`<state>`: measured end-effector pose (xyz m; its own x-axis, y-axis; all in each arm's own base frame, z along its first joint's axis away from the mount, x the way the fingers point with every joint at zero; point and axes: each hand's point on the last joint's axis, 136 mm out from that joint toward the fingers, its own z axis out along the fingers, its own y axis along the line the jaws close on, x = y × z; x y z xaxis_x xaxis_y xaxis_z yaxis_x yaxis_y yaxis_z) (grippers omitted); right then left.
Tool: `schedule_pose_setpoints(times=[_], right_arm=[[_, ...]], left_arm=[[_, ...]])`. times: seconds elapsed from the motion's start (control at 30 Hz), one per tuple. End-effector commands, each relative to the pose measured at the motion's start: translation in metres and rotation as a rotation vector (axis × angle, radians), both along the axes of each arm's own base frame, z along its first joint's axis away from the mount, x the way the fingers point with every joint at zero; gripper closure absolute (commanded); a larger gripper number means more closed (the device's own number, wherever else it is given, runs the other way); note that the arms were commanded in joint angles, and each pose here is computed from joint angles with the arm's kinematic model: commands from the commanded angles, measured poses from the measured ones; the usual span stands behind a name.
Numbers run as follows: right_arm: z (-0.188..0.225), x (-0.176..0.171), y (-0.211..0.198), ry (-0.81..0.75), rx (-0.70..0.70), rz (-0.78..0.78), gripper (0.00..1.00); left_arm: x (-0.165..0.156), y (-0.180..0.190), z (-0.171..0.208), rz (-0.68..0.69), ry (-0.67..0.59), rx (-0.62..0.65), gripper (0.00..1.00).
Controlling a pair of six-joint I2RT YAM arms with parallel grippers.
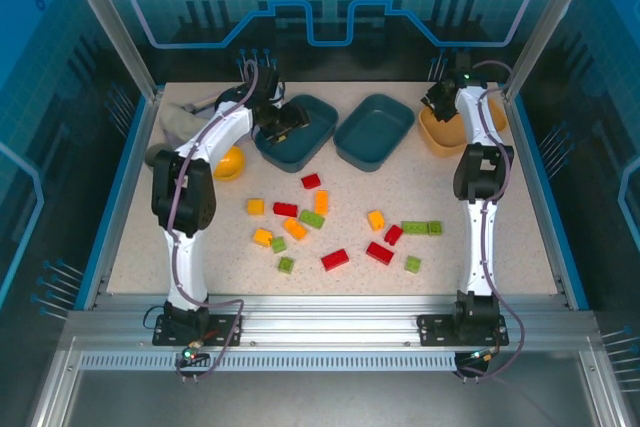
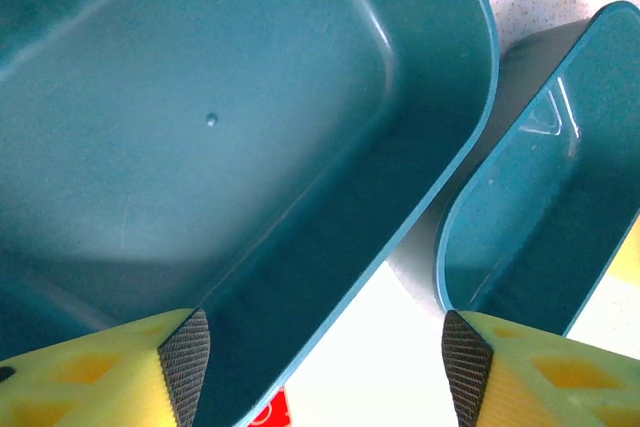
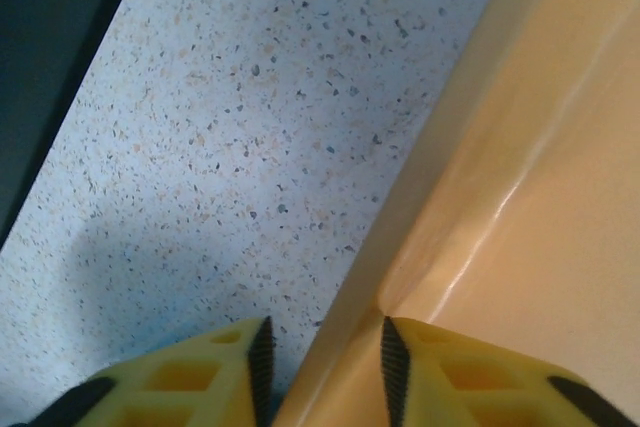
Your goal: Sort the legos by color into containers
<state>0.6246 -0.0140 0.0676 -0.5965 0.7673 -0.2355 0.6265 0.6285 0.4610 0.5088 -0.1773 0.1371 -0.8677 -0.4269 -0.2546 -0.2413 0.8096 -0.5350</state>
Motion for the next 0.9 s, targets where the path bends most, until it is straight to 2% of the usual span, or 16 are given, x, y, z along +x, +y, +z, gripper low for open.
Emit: schedule_pose_setpoints(times=[0.0, 0.17, 0.33, 0.53, 0.77, 0.87], right_arm=[[0.004, -0.020, -0.006, 0.065, -0.031, 0.016, 0.74], [0.015, -0.049, 0.000, 0.112, -0.079, 0.073, 0.87], [0.024, -0.082, 0.021, 0.150, -0.109, 0.164, 0.93], [0.038, -0.126, 0.061, 0.131, -0.078, 0.264, 0.93], [0.042, -0.159, 0.121, 0.112, -0.018, 0.406, 0.93], [0.047, -0.165, 0.136, 0.098, -0.023, 0.436, 0.88]], left_arm=[[0.003, 0.004, -0.003, -0.014, 0.017, 0.010, 0.35], [0.005, 0.014, -0.017, 0.013, 0.060, 0.006, 0.40], [0.009, 0.014, -0.029, 0.003, 0.085, -0.005, 0.51], [0.013, 0.005, -0.049, -0.024, 0.131, -0.033, 0.66], [0.019, -0.011, -0.062, -0.049, 0.154, -0.092, 0.68], [0.025, -0.023, -0.063, -0.056, 0.152, -0.128, 0.68]])
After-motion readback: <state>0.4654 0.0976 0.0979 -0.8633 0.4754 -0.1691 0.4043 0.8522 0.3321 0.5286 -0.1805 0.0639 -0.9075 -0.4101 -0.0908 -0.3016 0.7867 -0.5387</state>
